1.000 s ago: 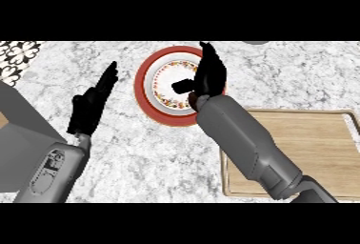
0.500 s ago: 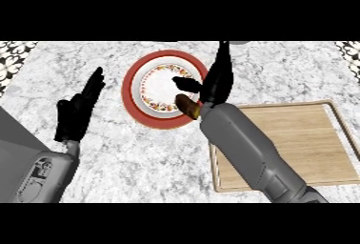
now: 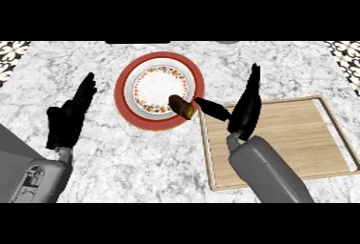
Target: Pick the sweet potato from the tray and place it in the plate
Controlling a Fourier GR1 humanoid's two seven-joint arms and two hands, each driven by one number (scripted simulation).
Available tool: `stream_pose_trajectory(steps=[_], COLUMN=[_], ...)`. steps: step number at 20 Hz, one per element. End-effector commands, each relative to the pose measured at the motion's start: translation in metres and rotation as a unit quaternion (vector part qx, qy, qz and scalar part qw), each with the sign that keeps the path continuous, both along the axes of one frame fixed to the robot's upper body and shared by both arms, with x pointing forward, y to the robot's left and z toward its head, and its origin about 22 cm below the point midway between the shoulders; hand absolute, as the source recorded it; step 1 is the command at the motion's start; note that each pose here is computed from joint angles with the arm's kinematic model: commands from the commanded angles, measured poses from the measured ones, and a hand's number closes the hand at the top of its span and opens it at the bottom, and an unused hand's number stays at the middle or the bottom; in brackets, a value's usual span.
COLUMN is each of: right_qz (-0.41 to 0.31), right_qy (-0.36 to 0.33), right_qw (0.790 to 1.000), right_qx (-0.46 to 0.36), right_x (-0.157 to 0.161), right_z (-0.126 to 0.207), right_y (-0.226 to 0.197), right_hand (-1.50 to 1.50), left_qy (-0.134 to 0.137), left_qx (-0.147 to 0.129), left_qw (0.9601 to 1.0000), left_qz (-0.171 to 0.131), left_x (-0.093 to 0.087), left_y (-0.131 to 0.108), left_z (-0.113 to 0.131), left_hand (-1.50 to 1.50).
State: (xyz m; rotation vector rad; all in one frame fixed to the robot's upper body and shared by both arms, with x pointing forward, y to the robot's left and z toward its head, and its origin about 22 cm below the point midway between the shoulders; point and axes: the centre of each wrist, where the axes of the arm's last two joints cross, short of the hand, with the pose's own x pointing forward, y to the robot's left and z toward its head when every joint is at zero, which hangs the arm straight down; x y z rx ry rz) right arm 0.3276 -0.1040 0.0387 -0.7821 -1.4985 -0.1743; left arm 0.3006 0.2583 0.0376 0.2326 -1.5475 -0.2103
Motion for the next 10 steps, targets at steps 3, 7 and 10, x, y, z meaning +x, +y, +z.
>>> stream_pose_trajectory(steps=[3, 7, 10], right_qz=[0.001, -0.010, -0.013], right_qy=[0.009, -0.004, 0.001], right_qw=[1.000, 1.000, 1.000], right_qx=[-0.005, 0.010, 0.010], right_x=[-0.054, -0.063, -0.066], right_z=[0.004, -0.012, -0.004], right_y=[-0.049, -0.071, -0.084], right_hand=[-1.50, -1.50, -1.50], left_qy=[0.003, -0.004, -0.003], left_qx=[0.001, 0.000, -0.003], left_qw=[1.0000, 0.9999, 1.0000], left_qz=[-0.001, -0.013, -0.006], left_x=[-0.007, -0.009, 0.000], left_y=[0.004, 0.000, -0.006], left_z=[-0.005, 0.026, -0.002], left_hand=[0.00, 0.00, 0.00])
